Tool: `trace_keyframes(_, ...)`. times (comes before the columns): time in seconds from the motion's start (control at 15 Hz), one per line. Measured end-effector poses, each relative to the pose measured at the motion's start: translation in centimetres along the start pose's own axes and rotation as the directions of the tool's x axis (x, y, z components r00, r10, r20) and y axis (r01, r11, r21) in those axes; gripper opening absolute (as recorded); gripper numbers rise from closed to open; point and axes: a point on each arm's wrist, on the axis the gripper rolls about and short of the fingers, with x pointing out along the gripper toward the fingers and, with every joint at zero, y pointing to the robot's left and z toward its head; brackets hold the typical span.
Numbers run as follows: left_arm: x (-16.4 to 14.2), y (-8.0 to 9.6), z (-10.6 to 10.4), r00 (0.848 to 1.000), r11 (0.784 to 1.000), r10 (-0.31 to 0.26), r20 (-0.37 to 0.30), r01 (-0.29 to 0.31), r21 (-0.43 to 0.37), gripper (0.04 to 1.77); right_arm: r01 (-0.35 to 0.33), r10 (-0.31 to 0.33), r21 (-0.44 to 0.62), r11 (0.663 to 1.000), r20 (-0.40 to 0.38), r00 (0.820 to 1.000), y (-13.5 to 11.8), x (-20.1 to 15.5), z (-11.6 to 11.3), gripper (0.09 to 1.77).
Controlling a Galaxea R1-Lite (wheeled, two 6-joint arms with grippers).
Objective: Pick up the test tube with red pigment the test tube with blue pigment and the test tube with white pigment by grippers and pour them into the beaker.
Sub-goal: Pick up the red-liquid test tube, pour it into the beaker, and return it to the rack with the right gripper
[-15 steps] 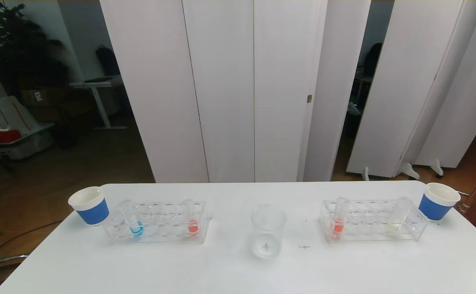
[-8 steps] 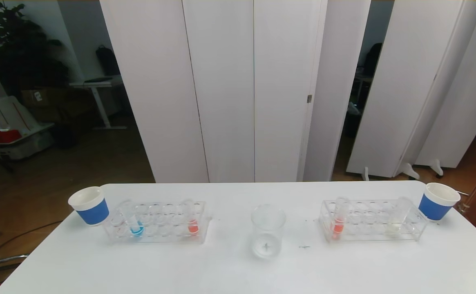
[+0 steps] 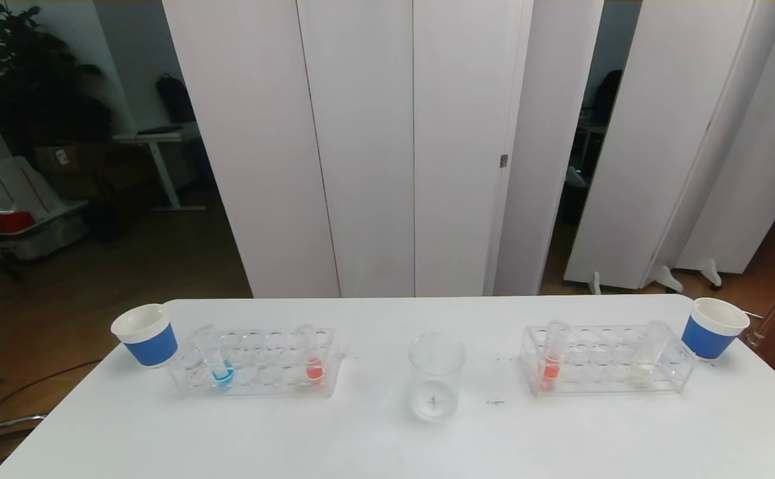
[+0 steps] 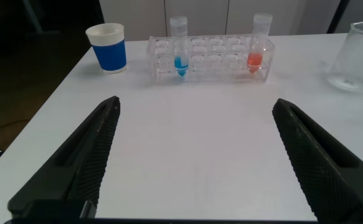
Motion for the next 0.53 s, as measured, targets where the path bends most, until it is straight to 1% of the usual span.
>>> trace_keyframes(0.33, 0.0, 0.0, 0.0, 1.0, 1.0, 0.0, 0.0, 0.0, 0.0, 1.75, -0.01, 0.01, -0.001, 1.0, -0.026, 1.0, 0.0, 5.8, 1.5, 1.75)
trace_keyframes(0.4, 0.0, 0.0, 0.0, 1.0, 1.0, 0.0, 0.0, 0.0, 0.0, 1.75, -0.018, 0.018, -0.001, 1.0, -0.039, 0.999, 0.1, 7.0, 1.5, 1.75)
trace_keyframes(0.53, 0.0, 0.0, 0.0, 1.0, 1.0, 0.0, 0.0, 0.0, 0.0, 1.75, -0.052, 0.052, 0.0, 0.999, -0.091, 0.995, 0.5, 9.1, 1.0, 1.75)
